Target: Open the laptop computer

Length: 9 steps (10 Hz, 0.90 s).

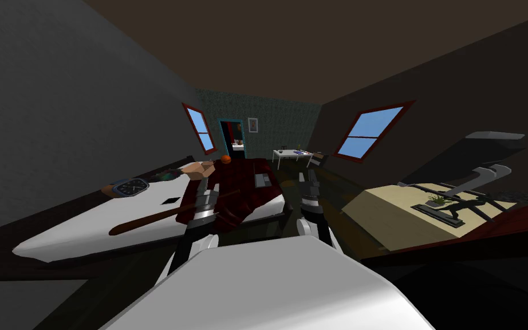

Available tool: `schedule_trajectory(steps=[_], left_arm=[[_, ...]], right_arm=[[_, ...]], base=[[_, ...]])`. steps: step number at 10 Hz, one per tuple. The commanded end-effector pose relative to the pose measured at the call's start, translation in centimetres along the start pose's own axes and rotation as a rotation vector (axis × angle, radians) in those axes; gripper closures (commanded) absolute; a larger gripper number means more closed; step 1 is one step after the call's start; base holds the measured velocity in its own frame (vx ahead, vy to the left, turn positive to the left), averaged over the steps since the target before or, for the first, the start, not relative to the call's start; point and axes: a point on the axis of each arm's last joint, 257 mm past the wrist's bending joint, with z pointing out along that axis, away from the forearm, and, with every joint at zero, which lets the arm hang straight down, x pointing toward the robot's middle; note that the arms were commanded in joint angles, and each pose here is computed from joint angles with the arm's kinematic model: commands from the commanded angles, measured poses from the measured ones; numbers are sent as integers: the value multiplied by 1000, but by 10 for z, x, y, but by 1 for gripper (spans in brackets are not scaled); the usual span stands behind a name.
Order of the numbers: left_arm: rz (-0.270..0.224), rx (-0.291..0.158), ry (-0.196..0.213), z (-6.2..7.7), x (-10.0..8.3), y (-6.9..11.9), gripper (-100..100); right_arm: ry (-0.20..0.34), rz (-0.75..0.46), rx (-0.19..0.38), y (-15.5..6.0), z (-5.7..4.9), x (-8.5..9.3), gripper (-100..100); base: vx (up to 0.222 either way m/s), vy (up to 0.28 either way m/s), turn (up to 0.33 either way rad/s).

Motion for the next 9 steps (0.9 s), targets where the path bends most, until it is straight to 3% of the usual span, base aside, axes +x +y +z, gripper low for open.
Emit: schedule_trajectory(steps=[1,9], left_arm=[[0,0,0,0,0,0,0],[0,0,0,0,0,0,0]], right_arm=[[0,0,0,0,0,0,0],[0,0,0,0,0,0,0]], base=[[0,0,0],[0,0,0]])
